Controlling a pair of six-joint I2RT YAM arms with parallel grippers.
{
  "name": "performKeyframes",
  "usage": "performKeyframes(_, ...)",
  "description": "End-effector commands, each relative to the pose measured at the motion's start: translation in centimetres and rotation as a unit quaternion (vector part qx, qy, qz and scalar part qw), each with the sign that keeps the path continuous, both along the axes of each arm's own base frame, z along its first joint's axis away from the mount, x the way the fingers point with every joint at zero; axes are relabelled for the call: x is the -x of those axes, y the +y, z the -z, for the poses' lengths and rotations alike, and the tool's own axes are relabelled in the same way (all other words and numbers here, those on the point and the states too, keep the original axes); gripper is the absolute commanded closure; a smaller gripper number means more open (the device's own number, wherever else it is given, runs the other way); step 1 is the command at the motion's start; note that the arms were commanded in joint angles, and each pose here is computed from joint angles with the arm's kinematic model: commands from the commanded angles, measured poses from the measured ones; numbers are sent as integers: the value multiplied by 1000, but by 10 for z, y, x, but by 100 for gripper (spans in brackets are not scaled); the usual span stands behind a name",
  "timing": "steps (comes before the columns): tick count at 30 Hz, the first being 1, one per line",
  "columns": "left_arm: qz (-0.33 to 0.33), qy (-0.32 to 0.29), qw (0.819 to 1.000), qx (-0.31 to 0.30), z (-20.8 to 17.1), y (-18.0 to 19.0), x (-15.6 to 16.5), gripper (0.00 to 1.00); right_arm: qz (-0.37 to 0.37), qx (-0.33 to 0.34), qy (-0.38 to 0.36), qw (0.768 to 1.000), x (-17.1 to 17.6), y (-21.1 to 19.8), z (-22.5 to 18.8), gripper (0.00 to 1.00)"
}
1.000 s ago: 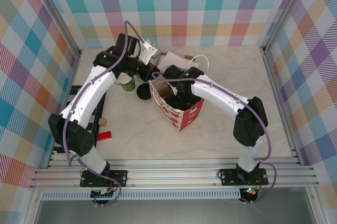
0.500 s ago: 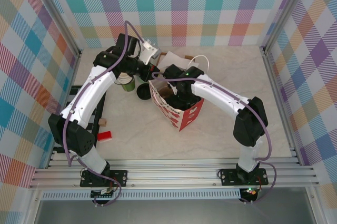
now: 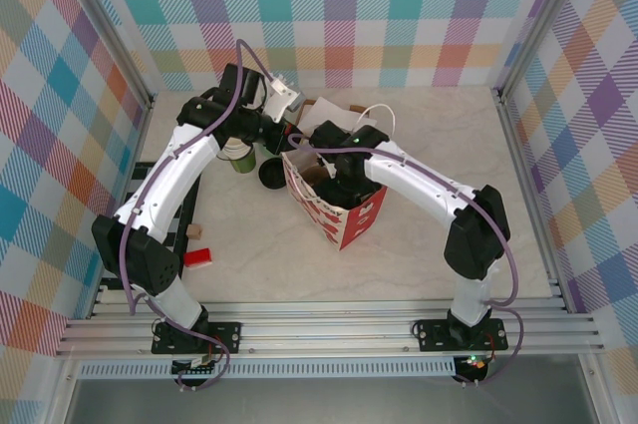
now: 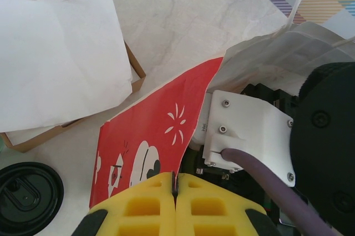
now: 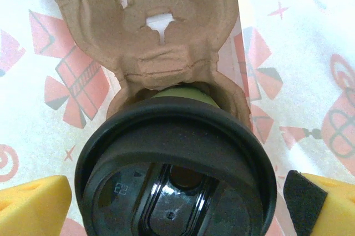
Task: Pack the takeout coffee
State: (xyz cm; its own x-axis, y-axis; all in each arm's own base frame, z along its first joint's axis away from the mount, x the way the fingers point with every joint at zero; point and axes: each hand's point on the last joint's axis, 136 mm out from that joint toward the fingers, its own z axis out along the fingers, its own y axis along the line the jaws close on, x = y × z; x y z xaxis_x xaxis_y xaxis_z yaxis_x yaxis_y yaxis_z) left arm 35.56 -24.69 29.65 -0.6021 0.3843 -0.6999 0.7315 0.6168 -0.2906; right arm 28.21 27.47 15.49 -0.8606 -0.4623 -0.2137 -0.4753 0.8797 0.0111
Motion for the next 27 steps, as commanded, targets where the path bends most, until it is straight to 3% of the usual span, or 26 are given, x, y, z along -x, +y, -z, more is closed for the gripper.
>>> performKeyframes(1, 10, -7, 1000, -3, -3, -3, 2, 100, 0, -16, -33, 999, -1, 1, -31, 0)
performKeyframes(27, 9, -1, 1000, -7, 2, -3, 1, 100, -9, -19, -49, 999, -2, 3, -42, 0)
